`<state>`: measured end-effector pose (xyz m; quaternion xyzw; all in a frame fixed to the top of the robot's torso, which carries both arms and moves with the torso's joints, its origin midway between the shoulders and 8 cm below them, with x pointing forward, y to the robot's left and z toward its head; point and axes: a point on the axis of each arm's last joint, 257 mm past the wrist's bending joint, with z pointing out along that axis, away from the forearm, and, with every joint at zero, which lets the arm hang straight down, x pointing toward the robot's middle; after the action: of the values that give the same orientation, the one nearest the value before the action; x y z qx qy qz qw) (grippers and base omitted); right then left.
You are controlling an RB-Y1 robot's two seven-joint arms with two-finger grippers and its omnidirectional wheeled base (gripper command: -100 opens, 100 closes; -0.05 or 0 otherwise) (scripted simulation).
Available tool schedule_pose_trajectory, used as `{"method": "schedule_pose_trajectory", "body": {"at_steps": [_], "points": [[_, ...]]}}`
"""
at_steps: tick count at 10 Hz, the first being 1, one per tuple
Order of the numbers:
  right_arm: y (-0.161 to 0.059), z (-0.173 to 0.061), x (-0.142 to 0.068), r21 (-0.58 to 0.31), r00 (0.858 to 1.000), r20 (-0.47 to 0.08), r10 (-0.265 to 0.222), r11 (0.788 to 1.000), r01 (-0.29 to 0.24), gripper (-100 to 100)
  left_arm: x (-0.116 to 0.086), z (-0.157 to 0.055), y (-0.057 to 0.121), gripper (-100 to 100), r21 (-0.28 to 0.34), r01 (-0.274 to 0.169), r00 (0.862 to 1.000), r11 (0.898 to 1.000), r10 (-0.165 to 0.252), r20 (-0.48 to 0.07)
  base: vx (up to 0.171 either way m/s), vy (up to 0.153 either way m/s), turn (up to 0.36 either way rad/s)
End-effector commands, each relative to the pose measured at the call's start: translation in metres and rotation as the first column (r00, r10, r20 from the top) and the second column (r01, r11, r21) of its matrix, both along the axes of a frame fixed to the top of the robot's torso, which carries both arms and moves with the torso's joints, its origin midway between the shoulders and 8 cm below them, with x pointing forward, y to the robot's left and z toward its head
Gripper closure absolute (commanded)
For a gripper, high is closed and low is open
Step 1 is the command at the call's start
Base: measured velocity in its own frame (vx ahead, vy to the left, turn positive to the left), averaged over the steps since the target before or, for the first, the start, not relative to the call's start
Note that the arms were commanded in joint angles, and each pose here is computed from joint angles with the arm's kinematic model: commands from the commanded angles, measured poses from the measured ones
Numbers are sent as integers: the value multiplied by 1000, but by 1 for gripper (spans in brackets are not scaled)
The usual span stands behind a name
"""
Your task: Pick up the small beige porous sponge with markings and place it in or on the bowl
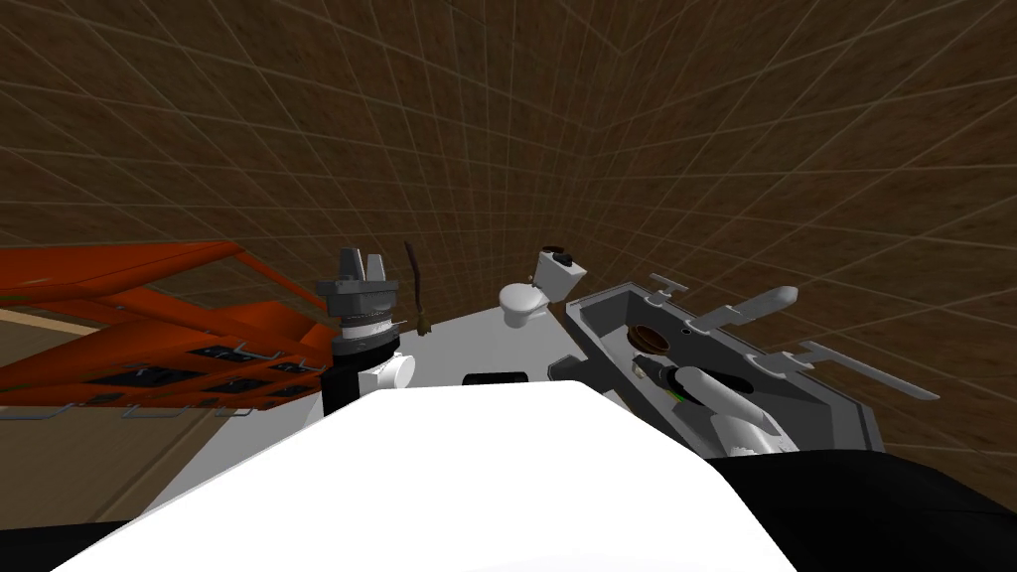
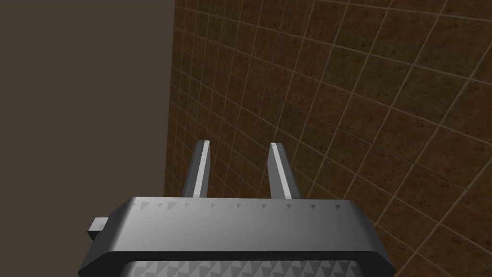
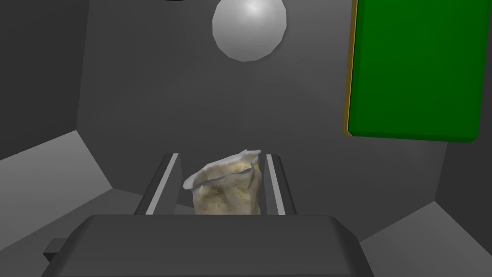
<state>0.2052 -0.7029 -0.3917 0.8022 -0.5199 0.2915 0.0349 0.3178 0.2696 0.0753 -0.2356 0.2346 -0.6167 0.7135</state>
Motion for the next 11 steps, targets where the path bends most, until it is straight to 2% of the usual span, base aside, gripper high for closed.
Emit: {"method": "schedule_pose_trajectory", "body": {"at_steps": [1, 4, 5, 6, 7, 8, 9, 10, 11], "points": [[3, 2, 0, 8, 1000, 8, -14, 1000, 14, 100, 0, 0, 0, 0, 0, 0, 1000, 1000, 0, 0, -20, -19, 30], [14, 3, -4, 20, 1000, 10, -22, 1000, 22, 100, 0, 0, 0, 0, 0, 0, 1000, 1000, 0, 0, -18, -15, 34], [11, 2, -3, 14, 1000, 8, -16, 1000, 16, 100, 0, 0, 0, 0, 0, 0, 1000, 1000, 0, 0, -10, -8, 11], [12, 2, -3, 16, 1000, 9, -19, 1000, 19, 0, 0, 0, 0, 0, 0, 0, 1000, 1000, 0, 0, 0, 0, 0], [-4, 26, 11, -20, 999, 46, -27, 999, 28, 100, 0, 0, 0, 0, 0, 0, 1000, 1000, 0, 0, 12, -62, -1], [-11, 36, 17, -31, 997, 63, -34, 999, 36, 100, 0, 0, 0, 0, 0, 0, 1000, 1000, 0, 0, -1, -134, 20], [-11, 36, 17, -31, 997, 63, -34, 999, 36, 100, 0, 0, 0, 0, 0, 0, 1000, 1000, 0, 0, -4, -101, 21], [-24, 58, 28, -50, 993, 102, -52, 997, 57, 100, 0, 0, 0, 0, 0, 0, 1000, 1000, 0, 0, -26, -86, 3], [-30, 69, 33, -57, 991, 121, -63, 996, 70, 100, 0, 0, 0, 0, 0, 0, 1000, 1000, 0, 0, -53, -104, 14]]}}
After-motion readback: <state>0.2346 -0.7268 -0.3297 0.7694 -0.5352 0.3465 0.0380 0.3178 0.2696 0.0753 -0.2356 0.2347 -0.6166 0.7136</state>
